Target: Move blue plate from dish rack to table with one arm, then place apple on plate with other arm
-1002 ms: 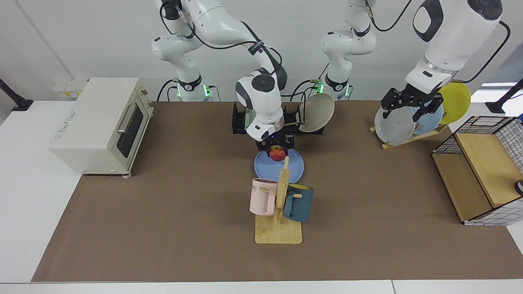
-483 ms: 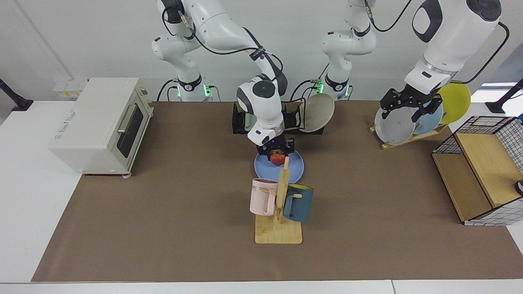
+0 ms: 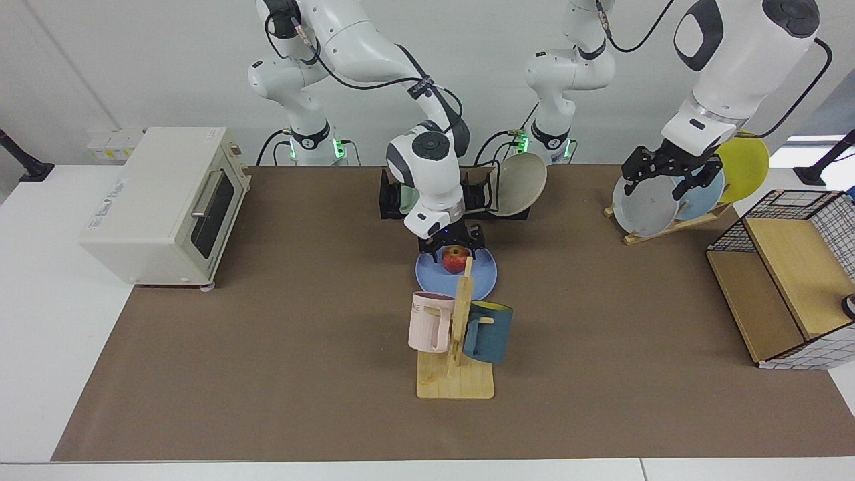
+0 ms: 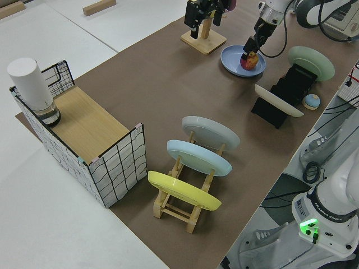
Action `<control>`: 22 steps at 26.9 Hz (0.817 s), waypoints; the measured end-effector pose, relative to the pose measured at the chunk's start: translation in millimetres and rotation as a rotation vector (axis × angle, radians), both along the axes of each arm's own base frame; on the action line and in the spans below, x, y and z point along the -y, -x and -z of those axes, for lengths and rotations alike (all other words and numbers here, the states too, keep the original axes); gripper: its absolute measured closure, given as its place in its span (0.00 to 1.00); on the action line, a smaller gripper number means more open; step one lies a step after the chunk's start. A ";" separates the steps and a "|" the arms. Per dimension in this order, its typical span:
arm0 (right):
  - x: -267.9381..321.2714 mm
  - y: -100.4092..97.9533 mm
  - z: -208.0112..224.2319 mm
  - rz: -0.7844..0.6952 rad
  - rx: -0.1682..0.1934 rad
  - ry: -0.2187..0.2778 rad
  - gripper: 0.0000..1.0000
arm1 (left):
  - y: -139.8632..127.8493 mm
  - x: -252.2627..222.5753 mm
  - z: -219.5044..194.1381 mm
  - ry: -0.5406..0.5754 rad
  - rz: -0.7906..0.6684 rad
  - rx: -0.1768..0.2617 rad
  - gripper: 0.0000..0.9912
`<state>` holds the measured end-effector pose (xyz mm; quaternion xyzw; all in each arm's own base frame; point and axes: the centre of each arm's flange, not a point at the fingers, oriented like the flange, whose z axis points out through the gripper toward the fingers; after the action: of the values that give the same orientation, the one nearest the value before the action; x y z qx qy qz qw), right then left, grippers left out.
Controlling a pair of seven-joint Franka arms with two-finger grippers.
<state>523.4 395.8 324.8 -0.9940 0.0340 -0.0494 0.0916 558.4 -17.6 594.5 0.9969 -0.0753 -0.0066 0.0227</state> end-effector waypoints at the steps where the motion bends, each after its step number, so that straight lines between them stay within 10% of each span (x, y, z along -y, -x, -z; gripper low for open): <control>1: 2.3 -2.6 -1.7 0.005 0.004 -0.001 0.00 | 0.0 0.0 0.1 0.000 -0.001 0.000 0.00; 13: 114.6 -59.6 -104.7 0.020 0.037 0.036 0.00 | 0.3 0.6 1.7 0.000 -0.004 -0.005 0.00; 22: 223.4 -55.0 -185.7 -0.069 -0.005 0.075 0.00 | 0.9 1.1 6.0 0.000 -0.003 -0.014 0.00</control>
<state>578.4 172.4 510.5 -0.9974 -0.0020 -0.0448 0.0557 557.5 -18.6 588.6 0.9969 -0.0737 -0.0135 0.0230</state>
